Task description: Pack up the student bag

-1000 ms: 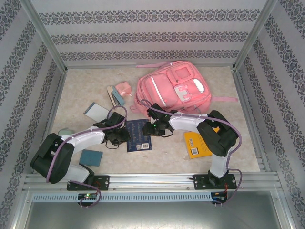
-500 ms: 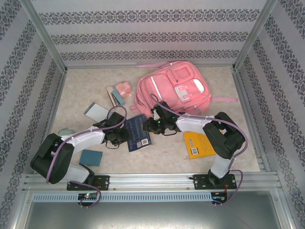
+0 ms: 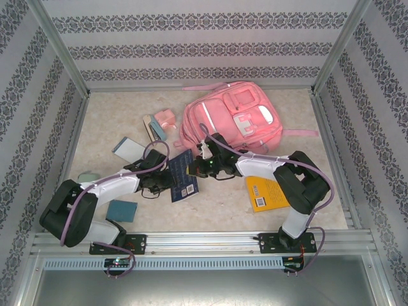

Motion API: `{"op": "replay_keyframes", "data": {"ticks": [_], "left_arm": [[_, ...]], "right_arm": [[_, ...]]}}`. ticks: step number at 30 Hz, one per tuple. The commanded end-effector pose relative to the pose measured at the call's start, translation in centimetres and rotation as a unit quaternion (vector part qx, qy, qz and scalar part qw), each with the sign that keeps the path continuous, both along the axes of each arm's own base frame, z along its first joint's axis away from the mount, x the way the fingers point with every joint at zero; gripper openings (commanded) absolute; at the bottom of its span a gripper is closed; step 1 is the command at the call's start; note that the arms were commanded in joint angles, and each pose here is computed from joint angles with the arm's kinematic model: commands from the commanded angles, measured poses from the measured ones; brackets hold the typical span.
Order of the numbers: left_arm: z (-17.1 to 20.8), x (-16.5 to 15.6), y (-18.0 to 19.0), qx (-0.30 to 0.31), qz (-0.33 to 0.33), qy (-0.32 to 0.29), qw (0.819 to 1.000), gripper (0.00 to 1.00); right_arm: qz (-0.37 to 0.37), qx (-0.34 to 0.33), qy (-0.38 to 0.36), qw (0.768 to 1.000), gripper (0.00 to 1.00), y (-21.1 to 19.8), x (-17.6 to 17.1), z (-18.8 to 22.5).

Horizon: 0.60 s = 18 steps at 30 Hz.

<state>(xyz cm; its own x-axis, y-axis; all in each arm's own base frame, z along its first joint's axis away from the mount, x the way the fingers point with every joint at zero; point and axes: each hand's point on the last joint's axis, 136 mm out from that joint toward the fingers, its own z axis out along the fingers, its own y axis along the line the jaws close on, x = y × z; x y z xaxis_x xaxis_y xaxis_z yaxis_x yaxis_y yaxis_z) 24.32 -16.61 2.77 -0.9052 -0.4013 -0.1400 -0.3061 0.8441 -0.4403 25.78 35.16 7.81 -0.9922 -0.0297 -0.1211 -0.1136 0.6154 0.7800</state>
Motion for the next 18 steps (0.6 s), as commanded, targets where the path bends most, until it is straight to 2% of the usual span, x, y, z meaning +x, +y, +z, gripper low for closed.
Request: {"op": "replay_keyframes", "data": {"ticks": [1, 4, 8, 12, 15, 16, 18], "left_arm": [[2.6, 0.2, 0.2, 0.008, -0.007, -0.021, 1.000, 0.20], [5.1, 1.3, 0.0, -0.013, -0.004, -0.053, 0.999, 0.34], [8.3, 3.2, -1.5, -0.088, -0.003, -0.094, 0.992, 0.44], [10.6, 5.4, -2.3, -0.154, 0.015, -0.126, 0.980, 0.52], [12.4, 7.0, -3.5, -0.213, 0.012, -0.146, 0.966, 0.55], [13.0, 7.6, -4.0, -0.232, 0.011, -0.150, 0.961, 0.60], [13.8, 8.5, -4.5, -0.260, 0.011, -0.158, 0.952, 0.63]], "right_arm": [[-0.008, 0.009, -0.021, 1.000, 0.00, -0.8, 0.9, 1.6], [-0.024, 0.030, -0.037, 0.999, 0.00, -1.8, 2.4, 3.9], [-0.043, 0.066, -0.058, 0.995, 0.00, -3.2, 4.3, 7.2], [-0.070, 0.091, -0.079, 0.990, 0.00, -5.0, 6.1, 10.0], [-0.075, 0.132, -0.084, 0.985, 0.00, -5.4, 6.7, 12.2], [-0.073, 0.145, -0.087, 0.983, 0.00, -5.5, 6.8, 13.1], [-0.069, 0.160, -0.092, 0.980, 0.00, -5.5, 6.9, 14.2]]}}
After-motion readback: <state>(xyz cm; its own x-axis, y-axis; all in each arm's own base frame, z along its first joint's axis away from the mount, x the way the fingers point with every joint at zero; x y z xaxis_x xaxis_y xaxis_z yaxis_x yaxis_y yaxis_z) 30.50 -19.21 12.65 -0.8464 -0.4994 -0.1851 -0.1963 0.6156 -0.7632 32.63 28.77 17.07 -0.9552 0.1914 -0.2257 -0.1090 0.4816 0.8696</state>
